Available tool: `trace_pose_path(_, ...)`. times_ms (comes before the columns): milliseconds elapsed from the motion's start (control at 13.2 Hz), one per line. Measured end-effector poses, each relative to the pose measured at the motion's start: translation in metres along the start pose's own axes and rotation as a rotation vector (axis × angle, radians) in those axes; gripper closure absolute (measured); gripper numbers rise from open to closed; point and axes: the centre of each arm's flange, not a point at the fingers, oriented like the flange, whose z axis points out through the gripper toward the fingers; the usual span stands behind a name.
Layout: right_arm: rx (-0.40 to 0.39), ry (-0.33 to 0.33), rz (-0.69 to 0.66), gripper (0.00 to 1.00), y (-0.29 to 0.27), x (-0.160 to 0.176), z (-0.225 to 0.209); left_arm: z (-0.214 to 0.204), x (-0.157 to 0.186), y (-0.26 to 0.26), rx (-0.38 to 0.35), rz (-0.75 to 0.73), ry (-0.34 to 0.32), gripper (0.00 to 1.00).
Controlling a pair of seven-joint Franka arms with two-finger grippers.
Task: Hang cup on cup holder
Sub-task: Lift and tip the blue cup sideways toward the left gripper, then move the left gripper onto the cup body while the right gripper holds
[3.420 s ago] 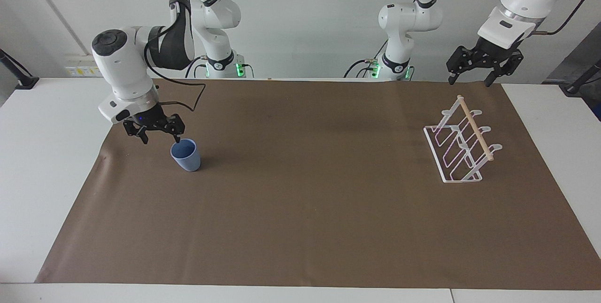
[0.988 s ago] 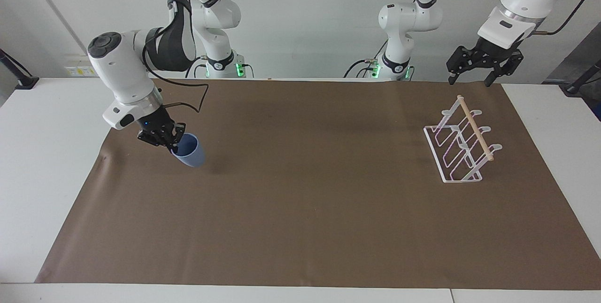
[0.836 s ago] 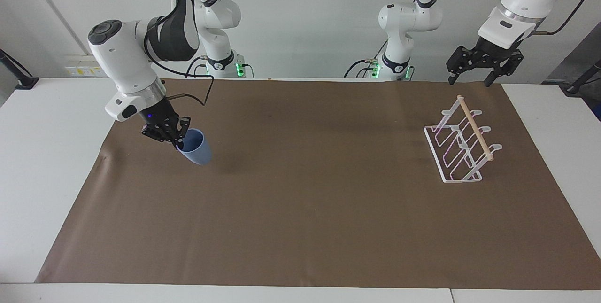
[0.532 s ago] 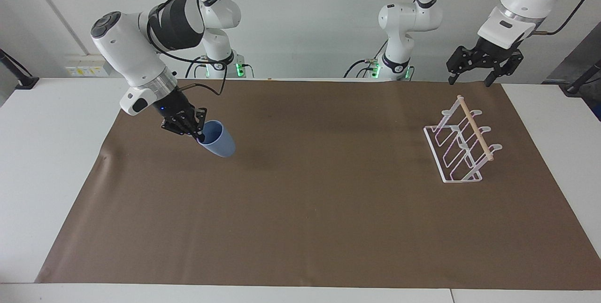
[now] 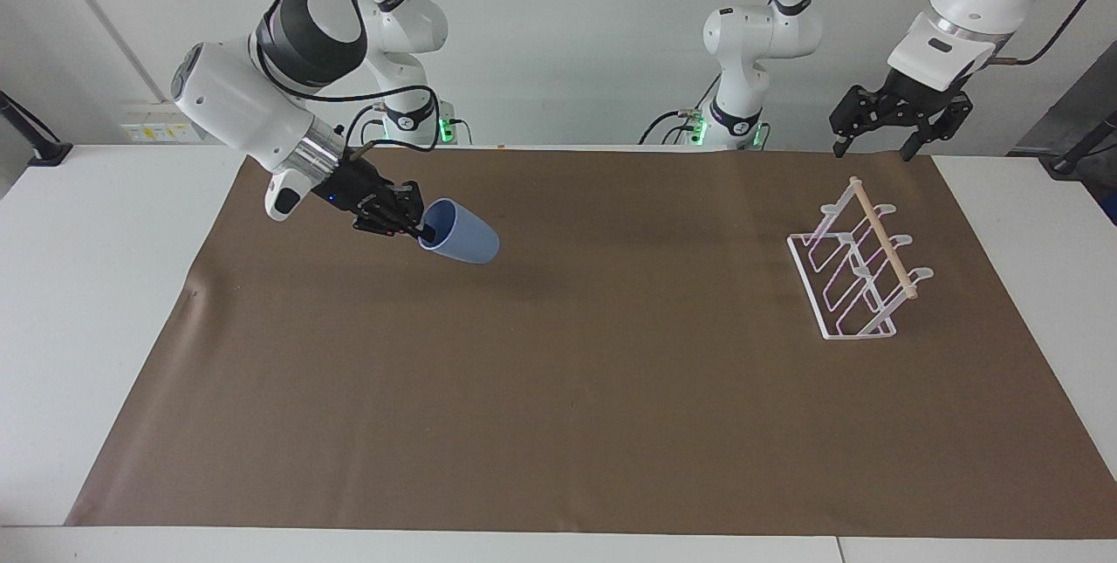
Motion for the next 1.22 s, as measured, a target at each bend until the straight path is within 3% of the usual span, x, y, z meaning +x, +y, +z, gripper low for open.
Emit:
trace_pose_path(228, 0.144, -0.024, 0.060, 0.96, -0.014, -0.008, 0.030, 0.000, 0.000, 0.009, 0.001, -0.030, 0.002, 0.00)
trace_pose_path(456, 0.293, -0.014, 0.124, 0.96, -0.029, -0.014, 0.050, -0.002, 0.001, 0.047, -0.034, -0.234, 0.019, 0.00)
trace_pose_path(836, 0.551, 0.012, 0.184, 0.96, -0.043, -0.024, 0.075, -0.010, 0.004, 0.088, -0.237, -0.752, -0.013, 0.00)
trace_pose_path(1216, 0.676, -0.012, 0.226, 0.96, -0.071, -0.040, 0.096, -0.021, 0.007, 0.159, -0.428, -1.298, -0.097, 0.00)
